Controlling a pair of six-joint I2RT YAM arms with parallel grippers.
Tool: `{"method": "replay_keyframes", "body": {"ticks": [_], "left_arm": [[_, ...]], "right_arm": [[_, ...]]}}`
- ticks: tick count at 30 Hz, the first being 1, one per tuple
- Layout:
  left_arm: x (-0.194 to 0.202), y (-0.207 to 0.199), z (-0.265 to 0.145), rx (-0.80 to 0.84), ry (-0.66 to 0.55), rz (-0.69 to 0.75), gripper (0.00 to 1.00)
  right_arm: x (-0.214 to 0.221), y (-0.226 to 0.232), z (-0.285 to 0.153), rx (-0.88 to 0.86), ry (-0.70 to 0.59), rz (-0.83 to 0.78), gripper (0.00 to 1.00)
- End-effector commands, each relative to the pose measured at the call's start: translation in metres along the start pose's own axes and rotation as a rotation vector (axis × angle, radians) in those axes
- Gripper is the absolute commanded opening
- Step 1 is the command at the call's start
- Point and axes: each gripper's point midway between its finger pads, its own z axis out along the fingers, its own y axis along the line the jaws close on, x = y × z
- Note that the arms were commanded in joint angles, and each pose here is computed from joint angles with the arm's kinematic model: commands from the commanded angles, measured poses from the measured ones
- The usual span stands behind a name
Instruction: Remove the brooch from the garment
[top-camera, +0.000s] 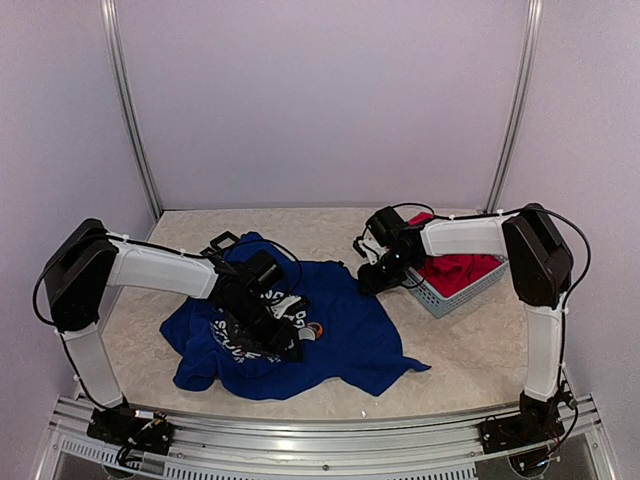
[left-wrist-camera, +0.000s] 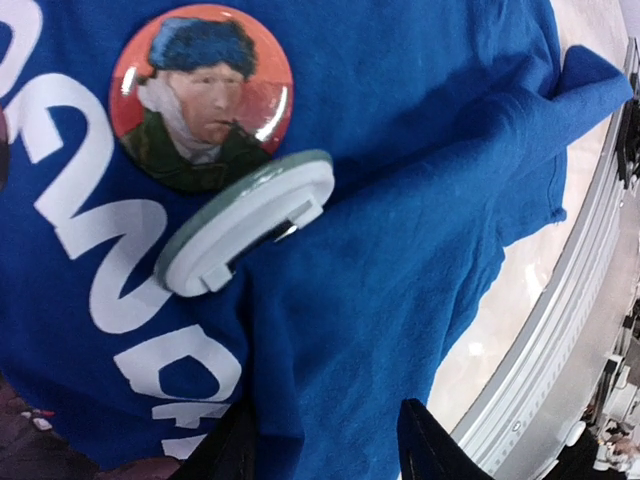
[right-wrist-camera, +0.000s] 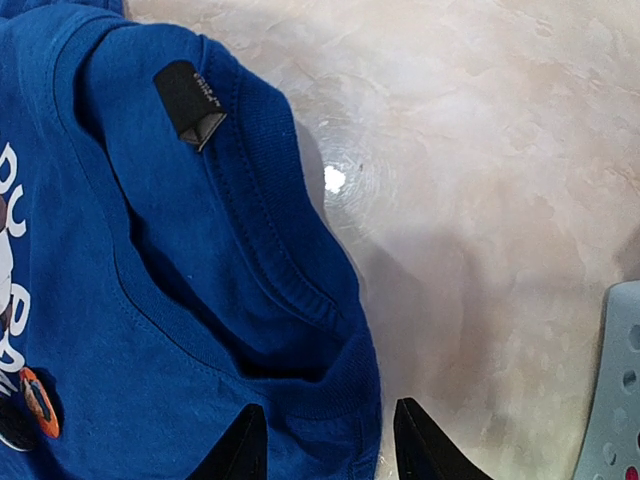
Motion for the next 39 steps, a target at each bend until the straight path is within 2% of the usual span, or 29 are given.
{"method": "replay_keyframes", "body": {"ticks": [1, 3, 7, 9, 13, 16, 20, 23, 27, 31, 35, 39], "left_arm": [[0.015, 0.000, 0.013, -0.024, 0.048, 0.008, 0.44], [0.019, 0.001, 0.015, -0.032, 0.061, 0.001, 0.34], [0.027, 0.006, 0.020, -0.060, 0.085, -0.013, 0.13], [0.030, 0.007, 0.019, -0.076, 0.084, -0.015, 0.08], [0.033, 0.010, 0.014, -0.109, 0.063, -0.021, 0.03], [0.030, 0.010, 0.009, -0.120, 0.036, -0.025, 0.00], [0.019, 0.006, 0.004, -0.123, -0.006, -0.024, 0.00], [0.007, 0.006, -0.003, -0.149, -0.050, -0.013, 0.08], [-0.016, 0.001, -0.027, -0.198, -0.165, 0.032, 0.45], [-0.043, -0.013, -0.056, -0.224, -0.266, 0.098, 0.66], [-0.062, -0.025, -0.065, -0.226, -0.292, 0.147, 0.77], [-0.059, -0.018, -0.040, -0.279, -0.210, 0.178, 0.82]], "right_arm": [[-0.005, 0.003, 0.007, -0.038, -0.005, 0.014, 0.40], [-0.005, 0.005, 0.008, -0.046, -0.006, 0.018, 0.31], [-0.008, -0.001, 0.008, -0.010, -0.021, 0.046, 0.08], [-0.008, -0.012, 0.008, 0.049, -0.022, 0.074, 0.00], [-0.007, -0.027, 0.005, 0.124, -0.021, 0.109, 0.00], [-0.011, -0.022, -0.001, 0.099, -0.033, 0.090, 0.00], [-0.019, -0.006, -0.025, 0.065, -0.090, -0.012, 0.44], [-0.019, 0.004, -0.049, 0.054, -0.120, -0.063, 0.59], [-0.002, 0.012, -0.063, 0.020, -0.104, -0.046, 0.66], [0.009, 0.018, -0.072, 0.007, -0.115, -0.001, 0.67], [0.006, 0.020, -0.079, 0.001, -0.159, 0.065, 0.67], [-0.002, 0.017, -0.088, 0.017, -0.205, 0.105, 0.67]]}}
